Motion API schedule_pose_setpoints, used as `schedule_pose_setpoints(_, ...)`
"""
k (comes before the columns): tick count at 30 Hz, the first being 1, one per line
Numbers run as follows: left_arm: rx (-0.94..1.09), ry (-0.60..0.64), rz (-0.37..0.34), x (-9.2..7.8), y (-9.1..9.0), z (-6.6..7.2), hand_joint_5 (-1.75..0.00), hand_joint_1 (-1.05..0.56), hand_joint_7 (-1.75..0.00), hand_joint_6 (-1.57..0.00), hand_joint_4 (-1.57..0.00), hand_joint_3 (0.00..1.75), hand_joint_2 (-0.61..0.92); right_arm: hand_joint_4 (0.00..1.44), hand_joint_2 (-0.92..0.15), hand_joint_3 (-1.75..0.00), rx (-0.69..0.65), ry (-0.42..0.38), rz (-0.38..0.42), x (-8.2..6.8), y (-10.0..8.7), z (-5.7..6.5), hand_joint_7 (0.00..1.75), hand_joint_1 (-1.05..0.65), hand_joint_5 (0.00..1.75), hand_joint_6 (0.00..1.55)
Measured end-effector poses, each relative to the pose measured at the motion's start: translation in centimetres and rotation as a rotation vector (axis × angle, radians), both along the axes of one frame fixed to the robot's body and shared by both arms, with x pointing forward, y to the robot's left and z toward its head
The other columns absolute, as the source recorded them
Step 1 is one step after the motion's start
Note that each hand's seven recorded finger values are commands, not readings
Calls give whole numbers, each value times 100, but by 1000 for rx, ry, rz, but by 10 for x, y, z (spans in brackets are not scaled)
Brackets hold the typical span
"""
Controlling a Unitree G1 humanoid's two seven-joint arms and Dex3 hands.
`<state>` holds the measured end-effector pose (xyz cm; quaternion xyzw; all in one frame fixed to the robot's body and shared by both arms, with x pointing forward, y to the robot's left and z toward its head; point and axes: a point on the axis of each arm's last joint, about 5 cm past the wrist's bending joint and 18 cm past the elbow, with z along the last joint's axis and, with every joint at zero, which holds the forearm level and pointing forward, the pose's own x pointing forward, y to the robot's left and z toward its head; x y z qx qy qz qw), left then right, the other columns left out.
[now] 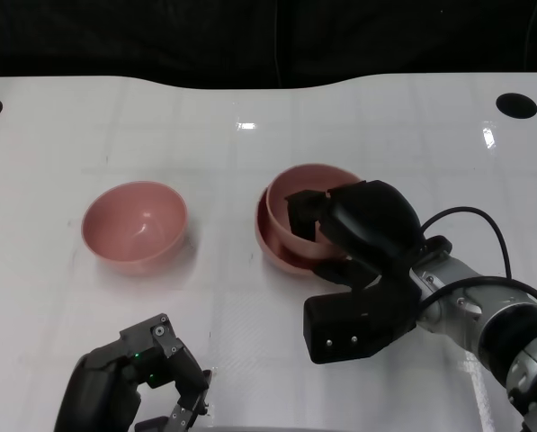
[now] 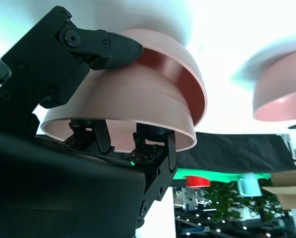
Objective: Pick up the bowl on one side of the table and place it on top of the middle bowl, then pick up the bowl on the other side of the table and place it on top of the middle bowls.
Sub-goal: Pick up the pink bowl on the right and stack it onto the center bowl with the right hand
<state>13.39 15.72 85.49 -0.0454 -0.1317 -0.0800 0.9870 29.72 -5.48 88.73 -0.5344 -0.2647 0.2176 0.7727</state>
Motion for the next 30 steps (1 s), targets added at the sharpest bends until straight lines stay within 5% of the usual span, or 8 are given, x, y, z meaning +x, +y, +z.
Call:
schedule_pose_setpoints(16, -1, -5, -10, 1, -4, 1, -161, -19, -136, -82, -82, 102, 53, 86, -54, -88, -45, 22, 23, 2, 18, 8, 173, -21, 175, 66)
schedule_pose_setpoints(17, -4, -5, -10, 2, -5, 1, -161, -18, -136, -81, -81, 102, 53, 84, -57, -77, -53, 27, 18, 2, 18, 7, 143, -20, 175, 73)
schedule_pose_setpoints(19, -7, -7, -11, 2, -6, 1, -161, -18, -136, -82, -80, 104, 52, 77, -71, -52, -70, 43, 11, 2, 19, 7, 71, -21, 153, 91)
schedule_pose_setpoints(21, -7, -9, -13, 2, -7, 1, -161, -18, -136, -82, -80, 105, 51, 65, -85, -29, -93, 66, 7, 4, 22, 11, 21, -28, 82, 81)
schedule_pose_setpoints(23, -10, -9, -14, 2, -8, 1, -162, -17, -135, -83, -80, 107, 50, 53, -91, -21, -136, 96, 2, 7, 24, 15, 4, -37, 34, 64)
schedule_pose_setpoints(26, -13, -7, -15, 1, -9, 0, -162, -18, -134, -83, -80, 108, 48, 37, -92, -25, -190, 122, -8, 9, 24, 17, 0, -56, 13, 46)
schedule_pose_setpoints(30, -13, -7, -16, 1, -9, 0, -162, -19, -135, -83, -80, 109, 47, 28, -92, -32, -226, 126, -8, 8, 24, 16, 0, -68, 7, 35)
